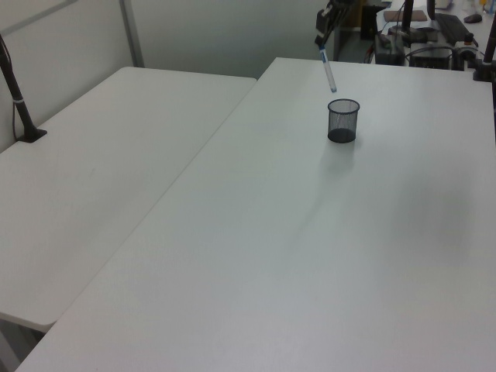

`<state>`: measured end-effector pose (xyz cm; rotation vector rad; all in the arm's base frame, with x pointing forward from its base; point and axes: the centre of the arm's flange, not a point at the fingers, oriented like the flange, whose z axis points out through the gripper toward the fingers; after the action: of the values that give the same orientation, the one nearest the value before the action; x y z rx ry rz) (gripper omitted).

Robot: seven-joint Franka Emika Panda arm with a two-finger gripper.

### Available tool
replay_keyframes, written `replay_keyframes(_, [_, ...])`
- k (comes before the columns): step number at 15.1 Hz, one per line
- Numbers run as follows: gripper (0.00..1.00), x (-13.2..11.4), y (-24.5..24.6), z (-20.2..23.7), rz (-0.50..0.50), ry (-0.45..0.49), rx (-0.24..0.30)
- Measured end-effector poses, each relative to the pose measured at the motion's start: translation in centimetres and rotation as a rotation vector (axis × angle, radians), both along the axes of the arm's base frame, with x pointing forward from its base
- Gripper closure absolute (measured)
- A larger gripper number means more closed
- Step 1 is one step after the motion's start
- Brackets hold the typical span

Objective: Remove the marker
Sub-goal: 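Lift the gripped marker straight up out of the cup, then carry the marker away from the cup and lower it toward the table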

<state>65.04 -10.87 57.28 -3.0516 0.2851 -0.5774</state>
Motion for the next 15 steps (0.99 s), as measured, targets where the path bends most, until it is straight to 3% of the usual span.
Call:
replay_keyframes(5, [0.82, 0.0, 12.6, -6.2, 0.162, 0.26, 0.057])
replay_keyframes(8, [0.82, -0.1, 17.9, -13.0, 0.237, 0.41, 0.039])
replay_keyframes(12, [0.82, 0.2, 21.1, -21.1, 0.285, 0.538, -0.008])
replay_keyframes(15, [0.81, 0.2, 21.2, -23.2, 0.285, 0.571, -0.014])
